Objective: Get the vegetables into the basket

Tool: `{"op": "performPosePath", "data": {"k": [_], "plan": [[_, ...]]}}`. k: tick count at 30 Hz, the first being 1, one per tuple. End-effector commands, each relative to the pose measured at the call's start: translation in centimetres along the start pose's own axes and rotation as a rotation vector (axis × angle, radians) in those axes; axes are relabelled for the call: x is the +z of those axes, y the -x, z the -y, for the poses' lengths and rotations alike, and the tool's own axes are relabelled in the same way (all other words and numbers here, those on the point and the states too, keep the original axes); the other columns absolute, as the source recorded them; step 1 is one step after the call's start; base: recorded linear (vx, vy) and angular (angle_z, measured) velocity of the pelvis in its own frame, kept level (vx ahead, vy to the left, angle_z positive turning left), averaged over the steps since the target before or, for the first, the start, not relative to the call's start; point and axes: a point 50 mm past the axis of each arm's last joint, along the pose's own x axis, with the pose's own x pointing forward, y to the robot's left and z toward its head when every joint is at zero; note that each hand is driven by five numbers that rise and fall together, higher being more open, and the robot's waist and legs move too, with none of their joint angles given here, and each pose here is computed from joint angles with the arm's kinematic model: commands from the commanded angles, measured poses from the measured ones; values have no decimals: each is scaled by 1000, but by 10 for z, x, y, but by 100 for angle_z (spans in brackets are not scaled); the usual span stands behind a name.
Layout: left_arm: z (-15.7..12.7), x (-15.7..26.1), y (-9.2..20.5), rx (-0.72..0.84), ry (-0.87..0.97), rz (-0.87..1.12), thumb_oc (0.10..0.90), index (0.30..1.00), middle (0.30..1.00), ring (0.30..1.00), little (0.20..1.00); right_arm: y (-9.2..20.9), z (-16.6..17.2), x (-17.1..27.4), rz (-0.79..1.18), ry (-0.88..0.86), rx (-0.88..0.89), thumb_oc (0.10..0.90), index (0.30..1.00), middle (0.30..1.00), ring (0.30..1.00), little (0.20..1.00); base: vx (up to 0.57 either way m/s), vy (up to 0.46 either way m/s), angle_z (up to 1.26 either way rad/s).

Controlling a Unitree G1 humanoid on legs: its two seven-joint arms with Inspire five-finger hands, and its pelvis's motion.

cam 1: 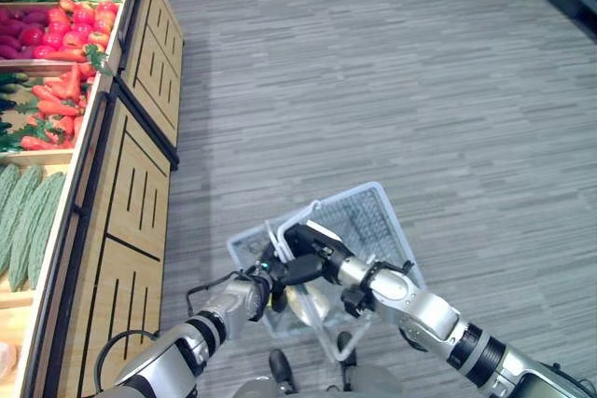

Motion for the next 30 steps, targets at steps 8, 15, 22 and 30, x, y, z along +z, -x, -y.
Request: {"op": "performPosePath", "data": {"k": [8,15,22,30], "plan": [[-51,33,-5,145,-66,137,565,531,531,531,531,-9,-26,100,494,-55,168,400,300,300,300,300,-3,3,1],[-40,26,8,113,-70,182,900,1000,1000,1000,1000,-14,-11,81,403,64,46,400,300,300,300,300,-8,8,2],[-64,44,12,183,-23,260,900,1000,1000,1000,1000,-15,40,-17,-56,301,-270,400,300,300,300,300,7,18,13],[-61,58,4,154,14,281,900,1000,1000,1000,1000,8,71,-101,-423,197,-477,400,300,300,300,300,0,5,11]]}}
